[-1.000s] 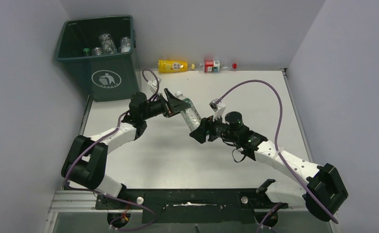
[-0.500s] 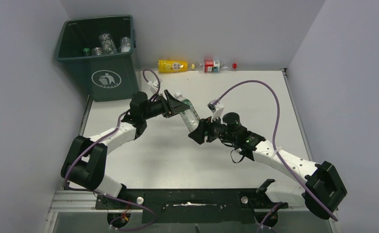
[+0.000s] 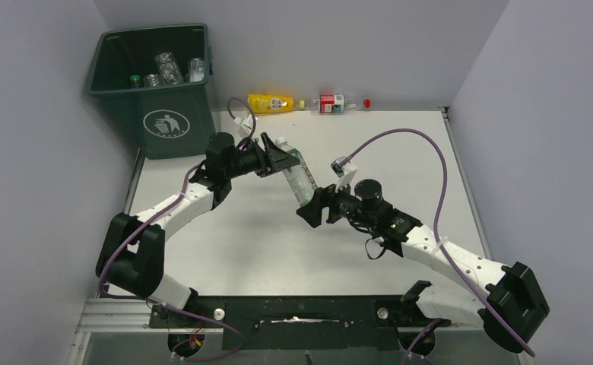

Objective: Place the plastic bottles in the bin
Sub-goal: Place the plastic bottle in the trash bin.

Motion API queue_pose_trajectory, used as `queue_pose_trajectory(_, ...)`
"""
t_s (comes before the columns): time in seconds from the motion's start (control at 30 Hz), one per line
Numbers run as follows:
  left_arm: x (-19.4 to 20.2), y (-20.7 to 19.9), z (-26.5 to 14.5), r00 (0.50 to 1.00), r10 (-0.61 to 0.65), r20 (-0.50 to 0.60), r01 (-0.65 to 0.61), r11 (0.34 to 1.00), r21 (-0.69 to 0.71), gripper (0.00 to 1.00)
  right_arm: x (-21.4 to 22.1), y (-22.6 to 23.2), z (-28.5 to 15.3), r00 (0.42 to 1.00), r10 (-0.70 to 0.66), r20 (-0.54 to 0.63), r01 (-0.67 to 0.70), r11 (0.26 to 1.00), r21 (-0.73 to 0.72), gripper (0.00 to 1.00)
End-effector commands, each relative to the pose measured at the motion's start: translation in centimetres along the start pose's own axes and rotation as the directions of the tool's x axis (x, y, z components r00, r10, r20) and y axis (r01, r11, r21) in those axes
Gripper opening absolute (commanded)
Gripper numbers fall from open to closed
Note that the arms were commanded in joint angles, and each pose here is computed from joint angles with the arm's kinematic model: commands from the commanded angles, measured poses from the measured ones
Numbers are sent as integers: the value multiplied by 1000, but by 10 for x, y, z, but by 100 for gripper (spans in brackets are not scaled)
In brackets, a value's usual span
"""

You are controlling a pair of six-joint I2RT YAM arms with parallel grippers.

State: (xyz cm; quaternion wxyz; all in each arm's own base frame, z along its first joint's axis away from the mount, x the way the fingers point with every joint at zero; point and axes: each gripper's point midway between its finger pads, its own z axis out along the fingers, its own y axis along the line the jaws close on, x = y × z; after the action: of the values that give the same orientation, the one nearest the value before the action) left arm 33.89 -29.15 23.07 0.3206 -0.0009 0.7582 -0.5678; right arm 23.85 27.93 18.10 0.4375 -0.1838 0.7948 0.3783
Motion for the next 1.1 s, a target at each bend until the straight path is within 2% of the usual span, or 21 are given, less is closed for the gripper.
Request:
queue_pose_trajectory(0.0, -23, -25, 8, 995, 92, 45, -93, 995, 36, 43, -21, 9, -4, 996, -24, 85, 26, 999, -25, 88)
queue_pose_trajectory(0.2, -24, -27, 17, 992, 127, 14, -127, 992, 14, 42, -25, 3, -10, 995, -33, 90, 32, 999, 14, 100)
queue_pose_trajectory(0.47, -25, -30, 17, 989, 151, 1, -151, 989, 3, 41, -34, -18, -23, 993, 5, 121, -16, 995, 97, 98)
queue_pose_trajectory(0.87, -29, -33, 14, 984, 178, 4, -178, 984, -6, 40, -39, -38, -37, 987, 44, 152, -64, 990, 127, 98)
queue_pose_trajectory(1.07, -67, -39, 4, 969, 241, 48, -239, 970, -46, 40, -33, -49, -45, 986, 61, 152, -90, 977, 191, 98)
